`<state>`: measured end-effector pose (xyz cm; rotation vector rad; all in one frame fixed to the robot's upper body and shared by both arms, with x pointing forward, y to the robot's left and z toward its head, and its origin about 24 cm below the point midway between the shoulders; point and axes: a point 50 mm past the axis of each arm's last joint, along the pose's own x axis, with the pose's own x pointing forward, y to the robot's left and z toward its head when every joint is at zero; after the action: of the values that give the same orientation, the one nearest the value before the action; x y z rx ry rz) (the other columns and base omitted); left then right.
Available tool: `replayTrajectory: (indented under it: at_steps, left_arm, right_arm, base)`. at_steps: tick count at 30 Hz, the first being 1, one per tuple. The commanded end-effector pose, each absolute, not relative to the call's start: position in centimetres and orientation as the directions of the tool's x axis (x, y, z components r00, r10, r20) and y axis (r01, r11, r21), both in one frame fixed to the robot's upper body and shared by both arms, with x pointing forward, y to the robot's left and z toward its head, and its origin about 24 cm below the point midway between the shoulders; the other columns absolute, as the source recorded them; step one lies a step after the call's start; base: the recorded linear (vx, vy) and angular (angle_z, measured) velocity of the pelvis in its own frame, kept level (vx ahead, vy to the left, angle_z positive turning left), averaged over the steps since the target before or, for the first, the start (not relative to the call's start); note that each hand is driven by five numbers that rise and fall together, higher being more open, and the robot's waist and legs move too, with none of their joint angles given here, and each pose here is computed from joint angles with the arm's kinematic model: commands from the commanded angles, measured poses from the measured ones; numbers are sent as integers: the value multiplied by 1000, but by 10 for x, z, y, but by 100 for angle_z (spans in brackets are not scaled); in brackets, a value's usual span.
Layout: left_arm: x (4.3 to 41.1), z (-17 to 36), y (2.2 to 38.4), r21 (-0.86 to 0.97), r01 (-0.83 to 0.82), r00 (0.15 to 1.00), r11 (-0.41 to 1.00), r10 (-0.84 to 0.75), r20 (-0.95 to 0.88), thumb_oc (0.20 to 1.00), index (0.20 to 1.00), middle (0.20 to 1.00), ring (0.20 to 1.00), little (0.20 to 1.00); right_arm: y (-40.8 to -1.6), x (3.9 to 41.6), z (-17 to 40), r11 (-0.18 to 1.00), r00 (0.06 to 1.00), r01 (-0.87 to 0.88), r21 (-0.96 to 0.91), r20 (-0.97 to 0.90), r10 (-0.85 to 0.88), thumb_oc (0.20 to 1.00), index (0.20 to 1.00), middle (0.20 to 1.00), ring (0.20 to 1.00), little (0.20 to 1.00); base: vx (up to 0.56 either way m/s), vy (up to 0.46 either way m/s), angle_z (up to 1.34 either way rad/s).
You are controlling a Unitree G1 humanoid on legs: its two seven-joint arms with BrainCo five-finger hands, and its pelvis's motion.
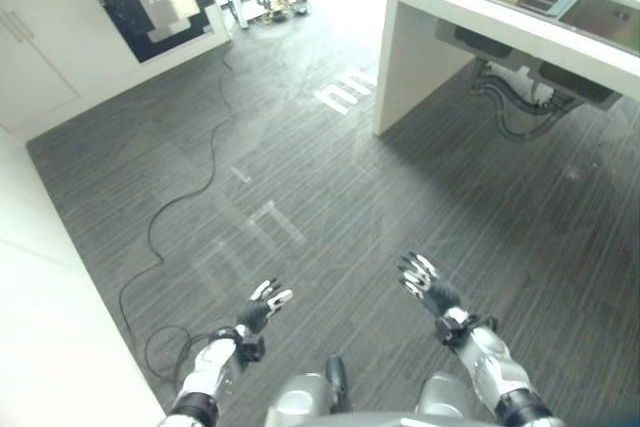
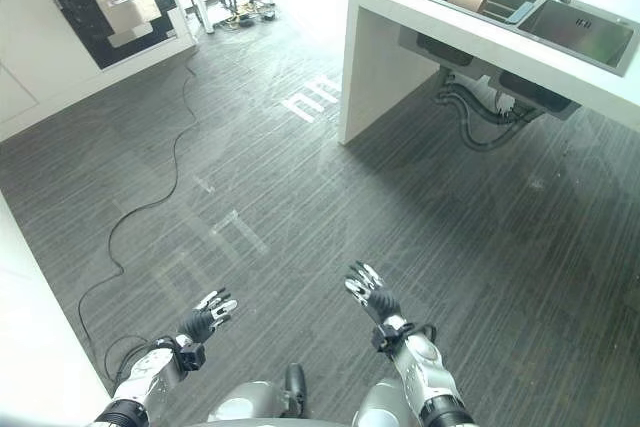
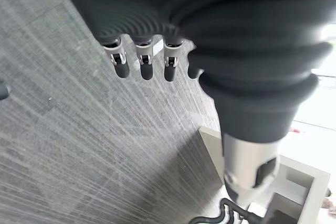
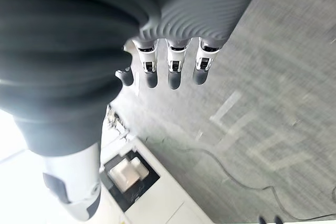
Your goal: Place the dishes in the dishwasher.
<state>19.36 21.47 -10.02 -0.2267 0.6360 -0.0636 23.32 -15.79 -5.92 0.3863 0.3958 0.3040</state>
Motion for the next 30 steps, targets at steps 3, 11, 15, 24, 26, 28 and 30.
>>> replayTrajectory:
  at_steps: [3,11,15,24,26,28,30]
  left_arm:
    - [198,-97,200,-246,51,815,968,-183,-550,1000,1000,1000,1000,1000]
    - [184,-103,196,-255,52,801,966,-192,-567,1000,1000,1000,1000,1000]
    - [188,-101,196,-251,10,830,968,-148,-538,1000,1000,1000,1000,1000]
    - [182,-104,194,-282,-23,828,959,-140,-542,1000,1000,1000,1000,1000]
    - [170,-109,197,-299,-43,810,953,-142,-568,1000,1000,1000,1000,1000]
    - [168,-112,200,-287,-30,793,957,-152,-590,1000,1000,1000,1000,1000]
    - [165,-117,201,-269,-31,770,963,-149,-620,1000,1000,1000,1000,1000]
  right_arm:
    - [-186,242,-44,901,916,-209,379,-246,316,1000,1000,1000,1000,1000]
    - [-184,239,-44,905,911,-205,373,-266,316,1000,1000,1000,1000,1000]
    - [-190,244,-38,909,895,-271,317,-265,359,1000,1000,1000,1000,1000]
    - [-186,246,-37,907,896,-274,321,-258,362,1000,1000,1000,1000,1000]
    - [-183,240,-44,899,873,-292,327,-293,390,1000,1000,1000,1000,1000]
    - [-184,237,-47,898,867,-295,326,-303,395,1000,1000,1000,1000,1000]
    - [-182,238,-47,891,865,-293,347,-301,402,1000,1000,1000,1000,1000]
  base:
    - [527,-186,0]
    - [469,-185,42]
    - [376,-215,-43]
    - [336,53,-56]
    - [591,314,-143]
    - [357,247,-114]
    - [348,241,-87]
